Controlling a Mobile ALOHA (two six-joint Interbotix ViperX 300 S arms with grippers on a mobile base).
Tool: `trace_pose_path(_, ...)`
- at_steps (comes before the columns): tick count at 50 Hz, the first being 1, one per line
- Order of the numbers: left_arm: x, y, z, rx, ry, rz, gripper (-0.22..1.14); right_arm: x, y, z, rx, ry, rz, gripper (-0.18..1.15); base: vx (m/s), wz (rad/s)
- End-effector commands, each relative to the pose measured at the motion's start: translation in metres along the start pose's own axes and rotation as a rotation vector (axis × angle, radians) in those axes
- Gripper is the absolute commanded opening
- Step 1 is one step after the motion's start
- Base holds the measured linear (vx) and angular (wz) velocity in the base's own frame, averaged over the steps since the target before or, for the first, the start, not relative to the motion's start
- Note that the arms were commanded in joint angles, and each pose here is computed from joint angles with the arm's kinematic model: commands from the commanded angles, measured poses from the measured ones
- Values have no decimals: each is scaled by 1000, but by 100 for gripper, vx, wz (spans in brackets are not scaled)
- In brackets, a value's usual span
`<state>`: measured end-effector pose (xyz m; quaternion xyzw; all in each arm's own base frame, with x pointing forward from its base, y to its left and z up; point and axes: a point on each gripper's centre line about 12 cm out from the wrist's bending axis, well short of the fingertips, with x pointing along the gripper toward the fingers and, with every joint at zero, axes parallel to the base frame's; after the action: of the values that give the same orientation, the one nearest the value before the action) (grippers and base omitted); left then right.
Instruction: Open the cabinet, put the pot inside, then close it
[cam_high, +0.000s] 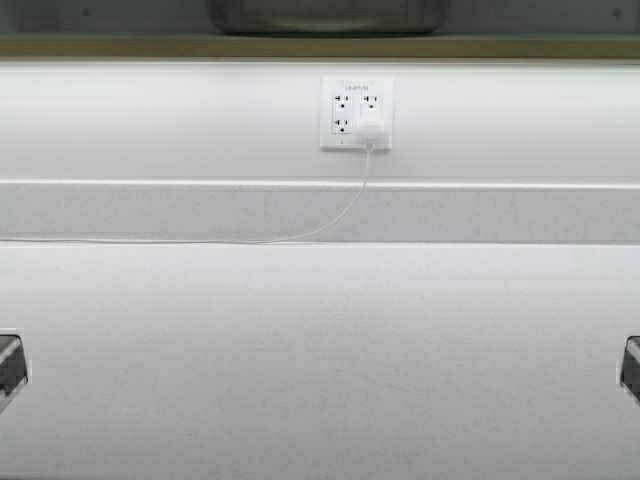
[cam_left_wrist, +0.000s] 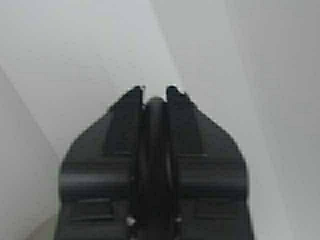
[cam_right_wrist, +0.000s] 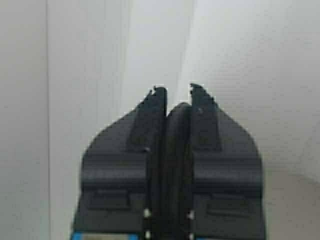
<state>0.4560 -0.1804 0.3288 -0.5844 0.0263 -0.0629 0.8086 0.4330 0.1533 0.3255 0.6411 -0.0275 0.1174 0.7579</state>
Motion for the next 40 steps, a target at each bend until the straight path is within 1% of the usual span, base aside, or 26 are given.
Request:
trace_pose_path(1,-19,-24,-47,-62,120,-46,8,-4,29,-40,25,103,68,23,0,0)
trace_pose_path(4,-22,-26,-43,-80,91,-64,16,-4,29,-40,25,102,70,45,0,0)
trace_pose_path(9,-29,-28,-32,-112,12,-113,51,-5,30,-38,35,92,81,88,0,0)
trace_pose_path(11,-31,-28,-29,-125,-12,-126,66,-5,30,-38,48,88,81,102,0,0)
trace_pose_path(12,-32,-28,-27,-132,-22,-131,74,-5,29,-38,50,86,78,106,0,0)
trace_pose_path(14,-33,-27,-26,-143,-36,-137,88,-5,29,-36,58,77,77,107,0,0)
trace_pose_path(16,-33,-24,-23,-157,-45,-137,100,-5,28,-36,63,69,71,105,0,0)
trace_pose_path(18,-33,-24,-23,-169,-49,-139,106,-4,27,-36,59,66,69,103,0,0)
trace_pose_path(23,-34,-21,-23,-191,-55,-139,102,-4,24,-32,61,54,62,104,0,-2)
trace_pose_path(30,-39,-15,-14,-190,-109,-157,102,-8,17,-17,48,28,42,104,0,0)
trace_pose_path(40,-52,4,21,-183,-192,-131,102,-21,0,16,13,-27,-6,104,0,0)
